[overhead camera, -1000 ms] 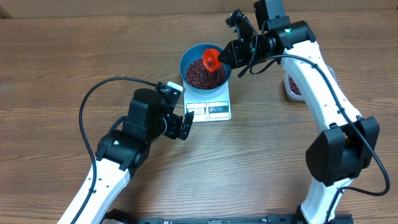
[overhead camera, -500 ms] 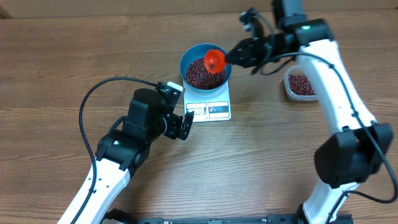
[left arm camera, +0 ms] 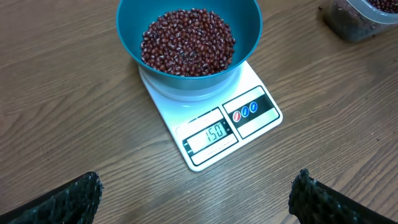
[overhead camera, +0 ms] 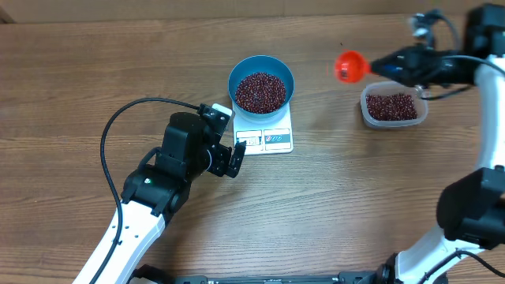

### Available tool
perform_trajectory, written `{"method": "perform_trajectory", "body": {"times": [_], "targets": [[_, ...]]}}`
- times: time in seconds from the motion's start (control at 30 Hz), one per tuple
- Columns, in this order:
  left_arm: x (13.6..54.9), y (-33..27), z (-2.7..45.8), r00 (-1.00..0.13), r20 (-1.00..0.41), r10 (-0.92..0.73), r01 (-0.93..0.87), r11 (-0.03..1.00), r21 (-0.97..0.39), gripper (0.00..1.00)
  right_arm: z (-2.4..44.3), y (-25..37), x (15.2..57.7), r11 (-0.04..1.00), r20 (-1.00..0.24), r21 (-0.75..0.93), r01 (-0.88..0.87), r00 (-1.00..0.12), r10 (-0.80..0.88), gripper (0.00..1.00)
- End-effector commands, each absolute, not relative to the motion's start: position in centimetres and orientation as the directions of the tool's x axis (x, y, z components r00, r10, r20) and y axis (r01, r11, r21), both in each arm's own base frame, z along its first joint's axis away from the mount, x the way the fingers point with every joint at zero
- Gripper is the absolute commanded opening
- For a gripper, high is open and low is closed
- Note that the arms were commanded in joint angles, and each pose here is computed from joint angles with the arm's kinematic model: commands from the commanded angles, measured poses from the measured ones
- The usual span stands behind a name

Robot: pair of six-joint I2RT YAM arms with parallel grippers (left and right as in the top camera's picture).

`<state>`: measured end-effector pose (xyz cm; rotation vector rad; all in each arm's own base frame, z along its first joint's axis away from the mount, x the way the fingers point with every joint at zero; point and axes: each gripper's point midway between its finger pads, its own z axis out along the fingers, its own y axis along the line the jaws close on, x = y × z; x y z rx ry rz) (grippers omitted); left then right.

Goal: Scoop item into bowl and weigh 150g on scale
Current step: 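Lift the scoop and carry it right to the bean tub, then tip the scoop to empty beans into the tub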

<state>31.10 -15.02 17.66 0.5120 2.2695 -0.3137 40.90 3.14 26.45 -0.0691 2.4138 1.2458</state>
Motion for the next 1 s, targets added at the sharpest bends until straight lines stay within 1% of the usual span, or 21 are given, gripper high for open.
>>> {"method": "perform_trajectory", "body": {"times": [0.0,0.1,0.13,0.2,0.3,0.33,0.43,0.6,0.77,0.9,0.97], "targets": [[31.1,-15.0,17.3,-0.633,-0.731,0.255,0.448,0.891,-0.077,0.99,26.7,-1.8,40.5,0.722,-0.457,0.659,-0.210,-0.874,0.162,0.04],[31.1,-15.0,17.3,-0.633,-0.731,0.255,0.448,0.891,-0.077,1.00,24.4,-4.9,40.5,0.818,-0.384,0.574,-0.044,-0.897,0.221,0.04],[31.1,-15.0,17.3,-0.633,-0.731,0.255,0.448,0.891,-0.077,1.00,23.6,-5.9,40.6,0.842,-0.356,0.539,0.028,-0.898,0.258,0.04],[31.1,-15.0,17.2,-0.633,-0.730,0.255,0.448,0.891,-0.077,0.99,22.4,-6.5,40.8,0.873,-0.325,0.476,0.102,-0.902,0.283,0.04],[31.1,-15.0,17.3,-0.633,-0.731,0.255,0.448,0.891,-0.077,0.99,20.6,-7.1,40.6,0.924,-0.285,0.326,0.200,-0.911,0.298,0.04],[31.1,-15.0,17.2,-0.633,-0.730,0.255,0.448,0.891,-0.077,0.99,20.0,-7.4,40.6,0.937,-0.275,0.250,0.242,-0.910,0.309,0.04],[31.1,-15.0,17.2,-0.633,-0.730,0.255,0.447,0.891,-0.077,1.00,19.4,-8.3,40.5,0.935,-0.294,0.009,0.355,-0.893,0.342,0.04],[31.1,-15.0,17.2,-0.633,-0.730,0.255,0.447,0.891,-0.077,1.00,20.2,-7.0,40.8,0.904,-0.354,-0.214,0.370,-0.892,0.281,0.04],[31.1,-15.0,17.2,-0.633,-0.730,0.255,0.447,0.891,-0.077,0.99,20.9,-6.1,40.8,0.870,-0.395,-0.308,0.385,-0.884,0.251,0.04],[31.1,-15.0,17.2,-0.633,-0.730,0.255,0.448,0.891,-0.077,1.00,21.0,-6.1,40.7,0.860,-0.401,-0.317,0.399,-0.879,0.260,0.04],[31.1,-15.0,17.2,-0.633,-0.730,0.255,0.447,0.891,-0.077,0.99,21.0,-6.1,40.8,0.853,-0.414,-0.298,0.429,-0.863,0.290,0.04]]}}
